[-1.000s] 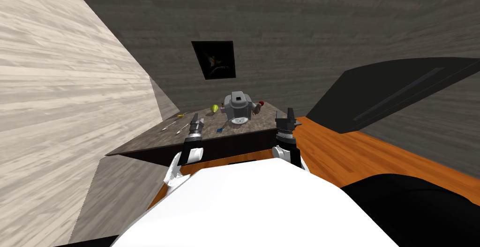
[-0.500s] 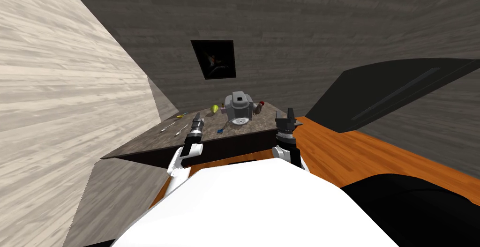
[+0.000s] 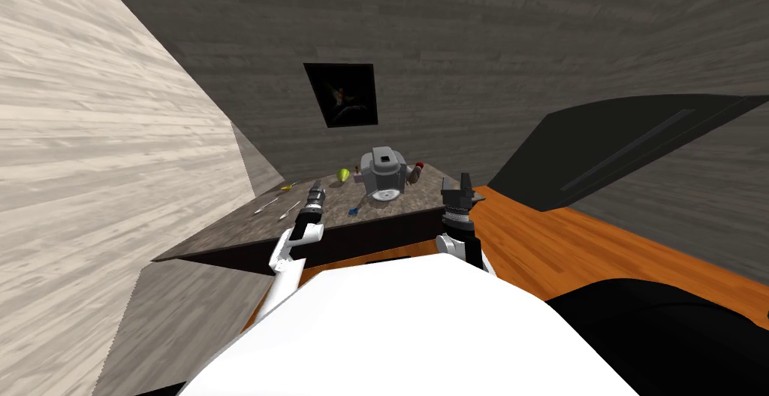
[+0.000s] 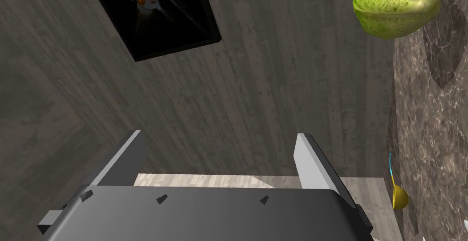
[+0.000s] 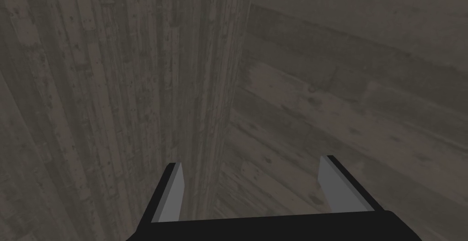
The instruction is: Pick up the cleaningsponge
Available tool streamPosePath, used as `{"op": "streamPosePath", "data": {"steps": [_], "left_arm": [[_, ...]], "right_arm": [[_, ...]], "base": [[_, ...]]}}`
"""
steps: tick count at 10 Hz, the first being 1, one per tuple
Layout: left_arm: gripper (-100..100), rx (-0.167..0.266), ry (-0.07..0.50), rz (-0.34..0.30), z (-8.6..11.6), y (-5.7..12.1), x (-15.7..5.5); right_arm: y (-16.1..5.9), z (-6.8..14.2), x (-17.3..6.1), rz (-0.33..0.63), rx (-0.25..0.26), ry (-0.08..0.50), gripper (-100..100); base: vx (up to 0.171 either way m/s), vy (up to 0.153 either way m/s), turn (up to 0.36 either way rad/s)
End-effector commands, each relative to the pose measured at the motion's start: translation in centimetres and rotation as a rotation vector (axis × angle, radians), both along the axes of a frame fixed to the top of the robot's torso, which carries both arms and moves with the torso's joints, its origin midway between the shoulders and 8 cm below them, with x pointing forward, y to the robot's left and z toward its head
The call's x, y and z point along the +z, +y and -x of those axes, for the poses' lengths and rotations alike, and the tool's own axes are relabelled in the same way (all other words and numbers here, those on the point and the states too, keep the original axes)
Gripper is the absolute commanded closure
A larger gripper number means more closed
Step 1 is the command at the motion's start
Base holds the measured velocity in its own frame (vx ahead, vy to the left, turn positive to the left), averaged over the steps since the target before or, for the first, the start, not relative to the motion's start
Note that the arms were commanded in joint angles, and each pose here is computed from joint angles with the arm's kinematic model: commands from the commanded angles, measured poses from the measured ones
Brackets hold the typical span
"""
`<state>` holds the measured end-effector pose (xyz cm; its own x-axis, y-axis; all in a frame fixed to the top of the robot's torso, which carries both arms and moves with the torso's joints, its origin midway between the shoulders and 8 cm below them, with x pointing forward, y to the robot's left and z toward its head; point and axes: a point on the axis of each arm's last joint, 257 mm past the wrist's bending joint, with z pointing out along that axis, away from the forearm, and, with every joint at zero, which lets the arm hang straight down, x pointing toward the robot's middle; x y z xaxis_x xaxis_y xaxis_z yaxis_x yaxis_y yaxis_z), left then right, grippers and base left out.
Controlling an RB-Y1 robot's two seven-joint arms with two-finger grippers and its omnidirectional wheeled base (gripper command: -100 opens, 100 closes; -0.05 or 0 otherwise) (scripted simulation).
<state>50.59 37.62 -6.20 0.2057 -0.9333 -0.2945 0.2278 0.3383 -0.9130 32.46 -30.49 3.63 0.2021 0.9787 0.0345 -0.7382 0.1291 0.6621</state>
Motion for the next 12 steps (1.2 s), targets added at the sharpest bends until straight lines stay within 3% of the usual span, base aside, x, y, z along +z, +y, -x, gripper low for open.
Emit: {"op": "streamPosePath", "data": {"steps": [1, 2, 3, 5, 6, 8, 9, 11, 12], "left_arm": [[-100, 0.024, 0.045, 0.001, -1.1, 1.1, -0.9], [-100, 0.027, 0.056, 0.003, -1.2, 1.2, -1.2], [-100, 0.054, 0.086, -0.006, -2.5, 2.5, -1.5], [-100, 0.064, 0.116, 0.002, -2.7, 2.8, -2.1], [-100, 0.09, 0.145, -0.003, -3.9, 4.2, -2.4], [-100, 0.1, 0.177, 0.006, -4.1, 4.4, -3.0], [-100, 0.125, 0.205, 0.005, -5.2, 5.7, -3.1], [-100, 0.136, 0.24, 0.015, -5.4, 6.0, -4.0], [-100, 0.16, 0.27, 0.019, -6.4, 7.3, -4.2]], "right_arm": [[0.0, 0.0, 0.0, 0.0, 0.0, 0.0, 0], [0.0, 0.0, 0.0, 0.0, 0.0, 0.0, 0], [0.0, 0.0, 0.0, 0.0, 0.0, 0.0, 0], [0.0, 0.0, 0.0, 0.0, 0.0, 0.0, 0], [0.0, 0.0, 0.0, 0.0, 0.0, 0.0, 0], [0.0, 0.0, 0.0, 0.0, 0.0, 0.0, 0], [0.0, 0.0, 0.0, 0.0, 0.0, 0.0, 0], [0.0, 0.0, 0.0, 0.0, 0.0, 0.0, 0], [0.0, 0.0, 0.0, 0.0, 0.0, 0.0, 0]], "base": [[0.029, 0.044, -0.023], [0.013, 0.025, 0.004], [0.014, 0.034, -0.039], [0.019, 0.025, -0.013], [0.025, 0.028, -0.039], [0.018, 0.022, -0.012], [0.017, 0.019, -0.034], [0.015, 0.022, -0.013], [0.014, 0.02, -0.029]]}}
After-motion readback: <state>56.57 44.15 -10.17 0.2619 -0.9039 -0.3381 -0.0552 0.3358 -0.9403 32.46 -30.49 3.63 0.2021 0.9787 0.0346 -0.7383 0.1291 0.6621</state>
